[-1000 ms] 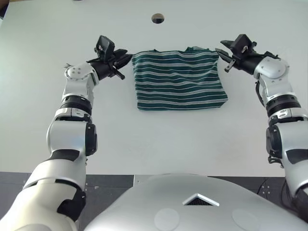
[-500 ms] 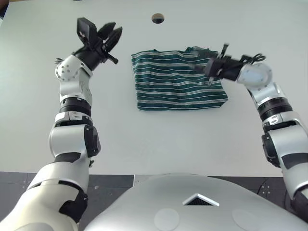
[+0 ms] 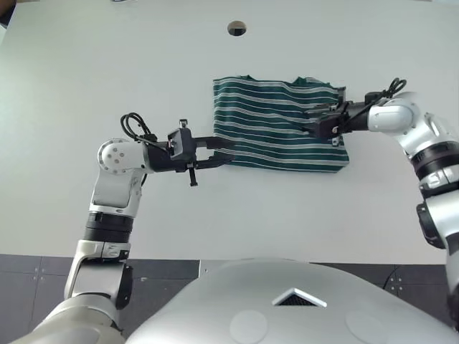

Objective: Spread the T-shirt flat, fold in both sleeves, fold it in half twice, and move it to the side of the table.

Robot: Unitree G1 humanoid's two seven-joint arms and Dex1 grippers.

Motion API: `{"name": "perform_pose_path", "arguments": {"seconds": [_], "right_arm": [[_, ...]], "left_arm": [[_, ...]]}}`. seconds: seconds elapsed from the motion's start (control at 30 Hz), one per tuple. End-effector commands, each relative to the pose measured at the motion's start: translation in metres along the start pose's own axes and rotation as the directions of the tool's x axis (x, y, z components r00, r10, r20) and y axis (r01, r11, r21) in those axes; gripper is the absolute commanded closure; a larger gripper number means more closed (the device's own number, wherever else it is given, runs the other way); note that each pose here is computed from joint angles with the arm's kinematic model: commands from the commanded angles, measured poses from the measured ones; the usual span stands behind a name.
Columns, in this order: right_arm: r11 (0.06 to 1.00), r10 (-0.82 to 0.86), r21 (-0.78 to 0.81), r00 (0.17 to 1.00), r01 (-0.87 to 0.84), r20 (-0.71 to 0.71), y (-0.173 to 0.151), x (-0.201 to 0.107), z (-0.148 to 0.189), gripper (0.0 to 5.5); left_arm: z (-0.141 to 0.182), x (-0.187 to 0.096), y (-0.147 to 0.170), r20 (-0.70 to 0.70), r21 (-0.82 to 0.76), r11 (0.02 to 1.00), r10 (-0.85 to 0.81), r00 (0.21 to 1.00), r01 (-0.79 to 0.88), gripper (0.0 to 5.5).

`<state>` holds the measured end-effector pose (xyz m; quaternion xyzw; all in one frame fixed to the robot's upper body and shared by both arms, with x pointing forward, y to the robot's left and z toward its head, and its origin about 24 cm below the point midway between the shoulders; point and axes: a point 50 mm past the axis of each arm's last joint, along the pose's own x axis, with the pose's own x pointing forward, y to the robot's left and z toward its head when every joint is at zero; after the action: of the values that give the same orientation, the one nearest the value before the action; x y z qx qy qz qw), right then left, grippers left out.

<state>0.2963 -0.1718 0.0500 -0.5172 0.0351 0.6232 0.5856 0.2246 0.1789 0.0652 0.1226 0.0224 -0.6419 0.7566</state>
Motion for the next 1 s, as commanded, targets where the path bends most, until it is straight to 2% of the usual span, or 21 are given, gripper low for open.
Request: {"name": "perform_pose_path", "arguments": {"seconds": [0.03,0.2,0.43,0.53,0.67,0.73,0.83,1.0], "right_arm": [[0.95,0.284,0.086,0.947,-0.299,0.152,0.047,0.014,0.035,4.05],[0.95,0.258,0.107,0.929,-0.294,0.265,0.051,0.04,0.067,4.05],[0.954,0.163,0.185,0.926,-0.235,0.34,0.057,0.069,0.079,4.05],[0.952,0.116,0.212,0.901,-0.22,0.417,0.038,0.048,0.081,4.05],[0.926,0.015,0.287,0.783,-0.245,0.621,-0.008,0.007,0.094,4.05],[0.922,-0.016,0.303,0.76,-0.24,0.65,-0.021,0.002,0.096,4.05],[0.928,-0.052,0.327,0.805,-0.18,0.592,-0.028,0.017,0.09,4.05],[0.929,-0.174,0.363,0.944,0.063,0.281,-0.034,0.064,0.062,4.05]], "left_arm": [[0.013,-0.005,0.0,0.005,0.025,1.0,-0.002,1.0,0.002,4.3],[0.023,-0.009,0.002,0.025,0.044,0.998,0.039,0.999,-0.04,4.3],[0.031,-0.018,0.008,0.058,0.044,0.994,0.1,0.993,-0.102,4.3],[0.035,-0.022,0.013,0.08,0.038,0.992,0.117,0.99,-0.121,4.3],[0.04,-0.027,0.018,0.116,0.027,0.991,0.125,0.985,-0.129,4.3],[0.041,-0.026,0.021,0.13,0.021,0.992,0.122,0.984,-0.126,4.3],[0.043,-0.026,0.022,0.136,0.021,0.993,0.113,0.984,-0.117,4.3],[0.043,-0.023,0.022,0.144,0.019,0.994,0.106,0.984,-0.11,4.3]]}}
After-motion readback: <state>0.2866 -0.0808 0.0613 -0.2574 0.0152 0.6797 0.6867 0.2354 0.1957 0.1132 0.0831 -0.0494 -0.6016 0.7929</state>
